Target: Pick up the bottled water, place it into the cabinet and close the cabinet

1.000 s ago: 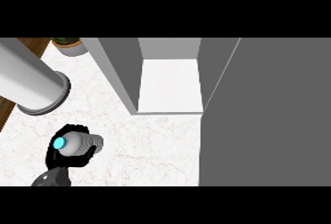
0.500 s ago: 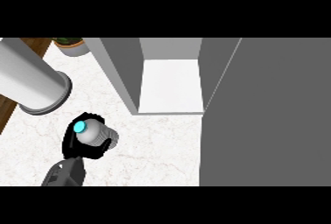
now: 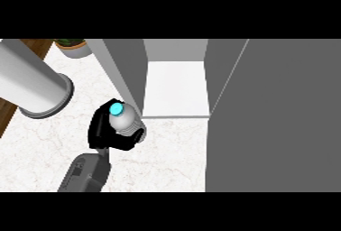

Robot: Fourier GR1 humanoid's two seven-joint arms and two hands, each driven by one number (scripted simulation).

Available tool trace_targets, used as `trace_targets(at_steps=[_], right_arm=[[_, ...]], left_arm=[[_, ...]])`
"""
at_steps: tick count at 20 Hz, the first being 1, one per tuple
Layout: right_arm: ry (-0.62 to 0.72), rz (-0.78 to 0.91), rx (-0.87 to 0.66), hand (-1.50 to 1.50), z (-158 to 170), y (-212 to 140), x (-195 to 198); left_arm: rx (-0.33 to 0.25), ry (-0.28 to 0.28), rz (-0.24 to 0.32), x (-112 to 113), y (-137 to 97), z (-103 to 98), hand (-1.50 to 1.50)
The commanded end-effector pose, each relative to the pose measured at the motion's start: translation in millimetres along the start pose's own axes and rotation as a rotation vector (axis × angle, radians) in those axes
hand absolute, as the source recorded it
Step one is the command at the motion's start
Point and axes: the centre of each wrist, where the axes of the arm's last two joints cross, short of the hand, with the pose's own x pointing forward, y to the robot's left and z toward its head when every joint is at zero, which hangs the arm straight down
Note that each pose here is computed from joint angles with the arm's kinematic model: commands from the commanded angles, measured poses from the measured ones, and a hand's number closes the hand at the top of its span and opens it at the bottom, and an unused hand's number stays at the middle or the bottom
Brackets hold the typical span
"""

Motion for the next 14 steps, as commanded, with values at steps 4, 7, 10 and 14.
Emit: trace_targets(at_steps=[4, 7, 10, 14], right_arm=[[-0.079, -0.034, 0.047, -1.5, -22.7, 18.4, 35.3], [-0.087, -0.051, 0.028, -1.5, -19.9, 29.3, 40.9], [-0.094, -0.033, 0.056, -1.5, -22.4, 18.3, 37.0], [-0.072, -0.052, 0.049, -1.5, -19.2, 18.6, 36.8]], left_arm=[[0.026, -0.023, -0.043, 15.5, -63.2, -16.4, 1.5], [0.044, -0.031, -0.069, 29.9, -68.6, -35.0, 1.5], [0.062, -0.045, -0.152, 39.0, -90.3, -48.2, 1.5], [0.114, 0.029, -0.204, 30.8, -96.8, -50.6, 1.5]])
